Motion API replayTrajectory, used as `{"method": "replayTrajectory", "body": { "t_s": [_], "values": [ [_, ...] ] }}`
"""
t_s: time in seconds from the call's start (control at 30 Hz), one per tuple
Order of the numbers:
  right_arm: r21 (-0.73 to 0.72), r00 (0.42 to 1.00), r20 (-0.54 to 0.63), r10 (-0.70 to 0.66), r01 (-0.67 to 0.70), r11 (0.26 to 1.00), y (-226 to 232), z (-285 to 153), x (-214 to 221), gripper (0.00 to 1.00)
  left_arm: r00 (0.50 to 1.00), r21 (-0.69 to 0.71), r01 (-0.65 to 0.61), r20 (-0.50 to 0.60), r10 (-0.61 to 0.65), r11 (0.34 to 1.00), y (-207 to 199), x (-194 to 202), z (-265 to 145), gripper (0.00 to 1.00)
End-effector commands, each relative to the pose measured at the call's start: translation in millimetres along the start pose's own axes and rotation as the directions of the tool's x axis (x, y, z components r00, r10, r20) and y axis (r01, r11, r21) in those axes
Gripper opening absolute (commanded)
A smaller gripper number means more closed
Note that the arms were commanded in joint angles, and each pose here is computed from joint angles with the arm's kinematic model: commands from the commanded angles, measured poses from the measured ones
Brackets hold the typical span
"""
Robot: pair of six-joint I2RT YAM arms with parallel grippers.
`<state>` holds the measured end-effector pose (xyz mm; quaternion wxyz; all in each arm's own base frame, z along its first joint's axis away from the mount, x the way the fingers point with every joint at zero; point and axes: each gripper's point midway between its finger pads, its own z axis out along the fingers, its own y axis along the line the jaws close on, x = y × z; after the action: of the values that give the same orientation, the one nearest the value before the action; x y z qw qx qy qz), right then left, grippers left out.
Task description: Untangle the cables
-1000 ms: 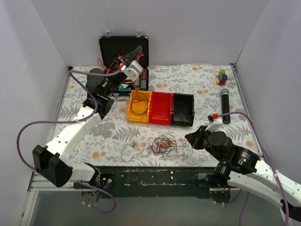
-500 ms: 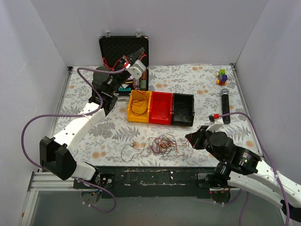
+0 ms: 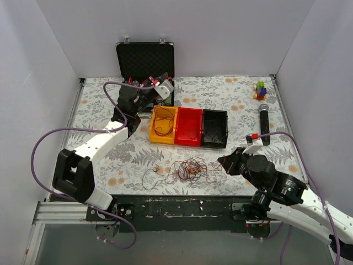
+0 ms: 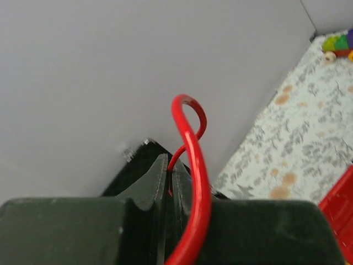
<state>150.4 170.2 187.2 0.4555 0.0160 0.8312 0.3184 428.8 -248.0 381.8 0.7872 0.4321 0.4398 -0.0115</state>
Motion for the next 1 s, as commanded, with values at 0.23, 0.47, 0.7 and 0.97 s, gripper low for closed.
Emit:
{"method": "replayTrajectory", "body": {
  "t_s": [0.23, 0.47, 0.7, 0.97],
  "values": [
    [-0.048, 0.998, 0.057, 0.033, -0.03, 0.998, 12, -8, -18, 0.01, 0.993, 0.186, -0.032, -0.103, 0.052, 0.982, -69, 63, -24, 0.0],
    [-0.042, 0.995, 0.096, 0.003, 0.001, 0.999, 13, -7, -28, 0.01, 0.978, 0.347, 0.094, -0.206, -0.021, 0.933, -123, 94, -51, 0.0],
    [-0.024, 0.985, 0.151, -0.084, 0.089, 0.996, 25, -6, -53, 0.01, 0.942, 0.404, 0.237, -0.317, -0.108, 0.884, -167, 125, -73, 0.0],
    [-0.029, 0.977, 0.168, -0.134, 0.141, 0.99, 37, 1, -63, 0.01, 0.874, 0.414, 0.384, -0.452, -0.179, 0.825, -212, 158, -105, 0.0]
  ]
}}
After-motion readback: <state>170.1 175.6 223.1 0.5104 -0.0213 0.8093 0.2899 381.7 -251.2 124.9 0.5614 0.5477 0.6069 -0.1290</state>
